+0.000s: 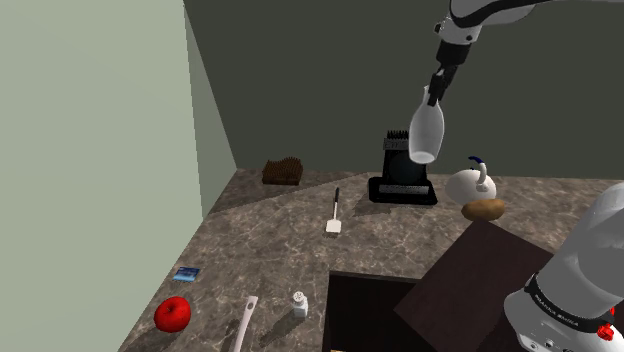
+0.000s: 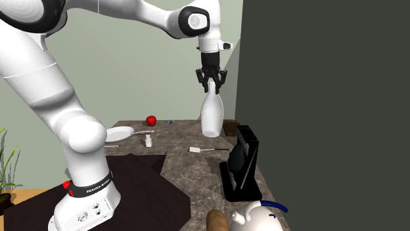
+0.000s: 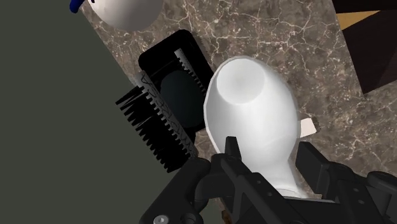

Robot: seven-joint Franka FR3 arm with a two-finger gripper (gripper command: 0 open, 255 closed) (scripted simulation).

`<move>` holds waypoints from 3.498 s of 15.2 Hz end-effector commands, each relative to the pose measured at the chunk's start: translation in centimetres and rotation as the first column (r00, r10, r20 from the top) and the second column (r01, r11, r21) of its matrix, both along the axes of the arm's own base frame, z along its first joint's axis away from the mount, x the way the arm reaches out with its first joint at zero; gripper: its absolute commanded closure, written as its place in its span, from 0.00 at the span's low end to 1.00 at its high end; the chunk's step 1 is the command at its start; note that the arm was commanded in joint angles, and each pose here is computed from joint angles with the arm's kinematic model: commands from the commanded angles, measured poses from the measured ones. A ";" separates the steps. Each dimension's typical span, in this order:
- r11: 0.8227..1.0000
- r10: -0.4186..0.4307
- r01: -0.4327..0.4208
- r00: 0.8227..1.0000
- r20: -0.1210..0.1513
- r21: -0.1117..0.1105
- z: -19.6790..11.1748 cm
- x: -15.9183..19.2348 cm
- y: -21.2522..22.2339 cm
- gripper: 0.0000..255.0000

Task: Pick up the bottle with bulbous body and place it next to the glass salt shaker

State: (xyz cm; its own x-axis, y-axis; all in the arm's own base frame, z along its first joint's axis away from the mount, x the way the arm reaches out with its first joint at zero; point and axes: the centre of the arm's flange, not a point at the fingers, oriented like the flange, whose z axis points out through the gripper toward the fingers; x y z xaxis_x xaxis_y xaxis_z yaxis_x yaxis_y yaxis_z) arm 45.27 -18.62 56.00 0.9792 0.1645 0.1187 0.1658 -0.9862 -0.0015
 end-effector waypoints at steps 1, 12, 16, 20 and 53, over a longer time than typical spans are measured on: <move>1.000 0.000 0.000 1.000 0.000 0.000 1.1 0.0 0.1 1.00; 1.000 0.000 0.000 1.000 0.000 0.000 2.4 1.1 10.6 1.00; 1.000 0.000 0.000 1.000 0.000 0.000 2.5 1.7 15.8 1.00; 1.000 0.000 0.000 1.000 0.000 0.000 2.5 2.3 21.1 1.00; 1.000 0.000 0.000 1.000 0.000 0.000 -1.1 6.2 55.4 1.00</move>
